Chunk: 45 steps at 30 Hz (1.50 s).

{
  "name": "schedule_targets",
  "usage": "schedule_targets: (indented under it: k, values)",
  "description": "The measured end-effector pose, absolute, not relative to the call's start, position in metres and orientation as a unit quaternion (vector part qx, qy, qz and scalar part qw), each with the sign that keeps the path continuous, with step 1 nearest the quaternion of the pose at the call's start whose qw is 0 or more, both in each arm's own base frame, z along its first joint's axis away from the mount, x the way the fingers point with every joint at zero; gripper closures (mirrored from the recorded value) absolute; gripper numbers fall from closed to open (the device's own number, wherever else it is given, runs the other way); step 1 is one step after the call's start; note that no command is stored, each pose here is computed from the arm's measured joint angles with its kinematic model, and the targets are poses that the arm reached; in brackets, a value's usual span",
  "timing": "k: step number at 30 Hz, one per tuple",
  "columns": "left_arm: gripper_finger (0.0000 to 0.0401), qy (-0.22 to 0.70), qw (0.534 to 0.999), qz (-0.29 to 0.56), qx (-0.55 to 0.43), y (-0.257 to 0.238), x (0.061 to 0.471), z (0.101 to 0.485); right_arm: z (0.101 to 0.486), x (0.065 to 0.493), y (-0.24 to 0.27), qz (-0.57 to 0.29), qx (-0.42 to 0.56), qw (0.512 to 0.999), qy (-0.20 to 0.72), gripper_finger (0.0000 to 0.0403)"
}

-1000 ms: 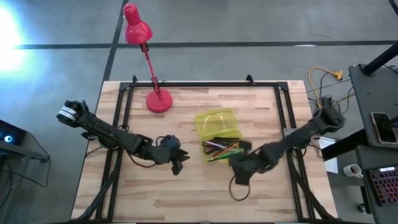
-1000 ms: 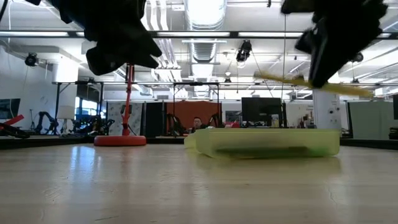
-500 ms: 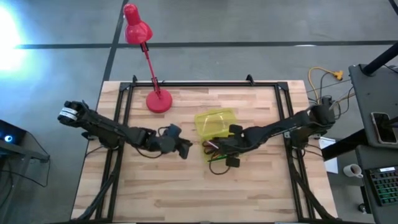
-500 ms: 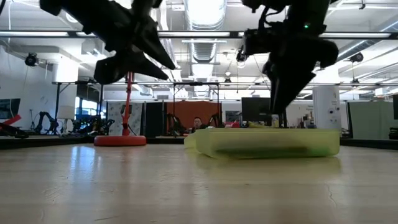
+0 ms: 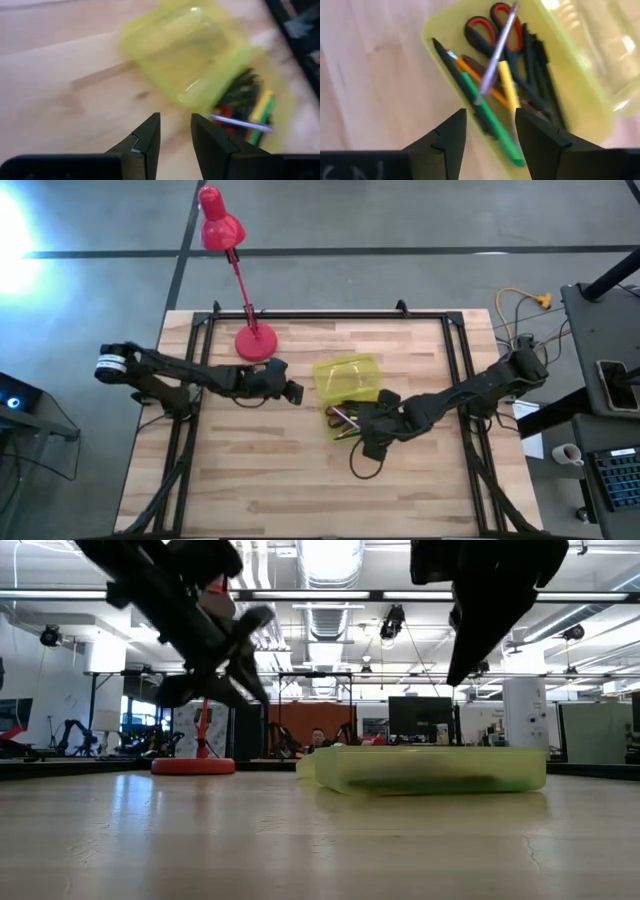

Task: Pick & place school supplies into a supply box
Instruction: Close the yellow supply box

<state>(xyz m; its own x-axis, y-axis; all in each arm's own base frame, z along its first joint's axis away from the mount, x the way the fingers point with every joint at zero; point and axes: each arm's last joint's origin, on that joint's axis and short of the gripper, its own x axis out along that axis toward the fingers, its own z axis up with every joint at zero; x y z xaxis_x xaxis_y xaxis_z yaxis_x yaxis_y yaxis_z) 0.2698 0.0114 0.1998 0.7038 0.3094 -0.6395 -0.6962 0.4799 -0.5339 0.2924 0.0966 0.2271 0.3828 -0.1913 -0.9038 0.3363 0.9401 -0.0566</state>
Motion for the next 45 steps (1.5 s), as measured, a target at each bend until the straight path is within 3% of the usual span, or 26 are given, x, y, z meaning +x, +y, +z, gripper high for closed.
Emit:
schedule_targets:
  k: [8, 18, 30, 39, 45]
  values:
    - [0.0309, 0.226, 0.813, 0.301, -0.445, 0.035, 0.262, 0.184, 0.213, 0.312, 0.1, -0.268, 0.203, 0.839, 0.428, 0.0272]
    - [0.0309, 0.249, 0.816, 0.29, -0.434, 0.025, 0.257, 0.175, 0.182, 0.346, 0.095, -0.279, 0.204, 0.825, 0.447, 0.0289]
    - [0.0309, 0.307, 0.818, 0.264, -0.408, -0.003, 0.247, 0.175, 0.156, 0.409, 0.117, -0.181, 0.159, 0.829, 0.504, 0.0294]
    - [0.0309, 0.347, 0.81, 0.273, -0.386, -0.007, 0.239, 0.171, 0.174, 0.425, 0.138, -0.064, 0.19, 0.844, 0.497, 0.0311]
    - [0.0309, 0.347, 0.812, 0.281, -0.377, -0.007, 0.237, 0.169, 0.189, 0.418, 0.135, -0.109, 0.195, 0.844, 0.488, 0.0322]
